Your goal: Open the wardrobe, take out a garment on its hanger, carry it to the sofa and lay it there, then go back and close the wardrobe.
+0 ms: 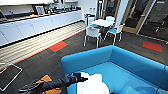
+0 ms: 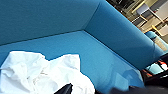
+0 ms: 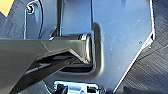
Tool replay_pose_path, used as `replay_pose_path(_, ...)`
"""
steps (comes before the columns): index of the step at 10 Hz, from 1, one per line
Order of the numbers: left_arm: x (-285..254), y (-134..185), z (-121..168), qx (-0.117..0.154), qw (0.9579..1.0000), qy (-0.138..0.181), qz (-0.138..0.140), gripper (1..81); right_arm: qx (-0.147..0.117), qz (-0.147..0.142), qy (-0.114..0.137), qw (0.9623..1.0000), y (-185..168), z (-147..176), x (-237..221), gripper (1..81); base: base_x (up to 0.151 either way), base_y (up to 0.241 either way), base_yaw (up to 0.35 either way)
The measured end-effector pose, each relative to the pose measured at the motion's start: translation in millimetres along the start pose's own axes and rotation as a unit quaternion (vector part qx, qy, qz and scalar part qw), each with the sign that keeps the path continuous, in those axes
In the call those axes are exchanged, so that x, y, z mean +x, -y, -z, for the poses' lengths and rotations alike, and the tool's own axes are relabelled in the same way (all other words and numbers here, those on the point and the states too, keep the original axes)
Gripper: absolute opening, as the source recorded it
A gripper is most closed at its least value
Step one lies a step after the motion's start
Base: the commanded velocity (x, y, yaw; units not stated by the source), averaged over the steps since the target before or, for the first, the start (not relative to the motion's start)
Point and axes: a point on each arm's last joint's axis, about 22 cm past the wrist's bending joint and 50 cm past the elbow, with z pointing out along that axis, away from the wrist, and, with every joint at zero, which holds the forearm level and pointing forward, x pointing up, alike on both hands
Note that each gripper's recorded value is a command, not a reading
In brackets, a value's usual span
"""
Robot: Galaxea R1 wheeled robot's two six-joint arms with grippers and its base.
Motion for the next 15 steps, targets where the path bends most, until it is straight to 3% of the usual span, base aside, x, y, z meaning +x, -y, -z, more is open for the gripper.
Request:
replay_pose_path(3,-31,43,30,0.025,0.9994,0.012,0.020,81.1,0.000,0.000,0.000,1.0000,0,0,0,81.1,0.000,0.000,0.000)
replay_pose_path(6,-103,41,42,0.015,0.9974,0.050,0.050,81.1,0.000,0.001,-0.001,1.0000,0,0,1,81.1,0.000,0.000,0.000)
replay_pose_path(15,-311,63,154,0.063,0.9857,0.136,0.078,81.1,0.003,0.030,-0.071,0.9970,4,3,65,81.1,0.000,0.000,0.000)
